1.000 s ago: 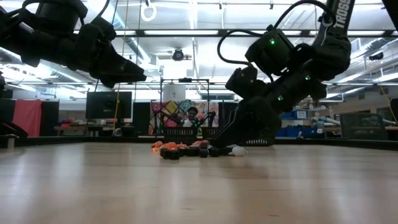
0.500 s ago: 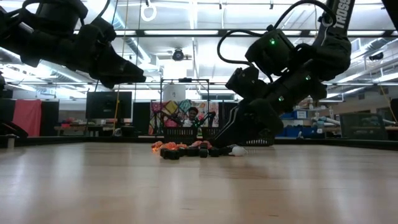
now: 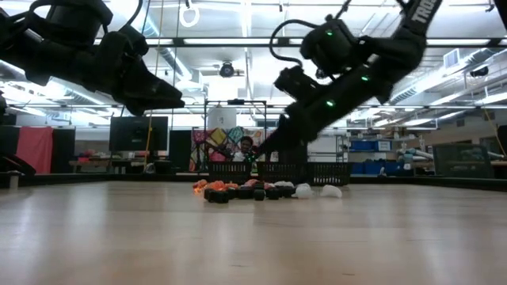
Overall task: Sort game pieces by color
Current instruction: Put the black game piece into the center black basket
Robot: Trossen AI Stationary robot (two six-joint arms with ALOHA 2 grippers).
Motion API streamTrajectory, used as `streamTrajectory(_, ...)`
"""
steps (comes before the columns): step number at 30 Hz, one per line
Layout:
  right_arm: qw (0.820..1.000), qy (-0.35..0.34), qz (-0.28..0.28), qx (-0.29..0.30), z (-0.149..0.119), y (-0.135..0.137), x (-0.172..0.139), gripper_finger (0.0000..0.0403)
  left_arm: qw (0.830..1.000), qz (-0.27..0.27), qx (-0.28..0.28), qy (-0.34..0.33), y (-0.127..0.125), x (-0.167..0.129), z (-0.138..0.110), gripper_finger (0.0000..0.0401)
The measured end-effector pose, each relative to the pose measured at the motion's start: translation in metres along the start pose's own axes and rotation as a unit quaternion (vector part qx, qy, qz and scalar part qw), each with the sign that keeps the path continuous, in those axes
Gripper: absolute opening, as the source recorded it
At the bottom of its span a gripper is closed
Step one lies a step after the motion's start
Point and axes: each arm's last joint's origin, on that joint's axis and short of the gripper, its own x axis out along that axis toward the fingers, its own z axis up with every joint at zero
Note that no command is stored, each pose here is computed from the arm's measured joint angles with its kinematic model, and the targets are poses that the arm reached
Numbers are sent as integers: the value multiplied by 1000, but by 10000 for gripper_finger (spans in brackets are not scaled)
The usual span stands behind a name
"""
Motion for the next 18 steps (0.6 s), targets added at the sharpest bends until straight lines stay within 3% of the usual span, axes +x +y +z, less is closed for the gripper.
streamTrajectory(4, 998, 35, -41, 36, 13, -30, 10, 55, 1000, 1, -14, 5, 0, 0, -1, 167)
streamTrajectory(9, 984, 81, -138, 82, 24, -71, 15, 55, 1000, 0, -24, 15, 0, 0, -3, 167)
streamTrajectory(18, 976, 82, -166, 115, 30, -127, 16, 56, 1000, -2, -16, 21, -1, 0, -4, 167)
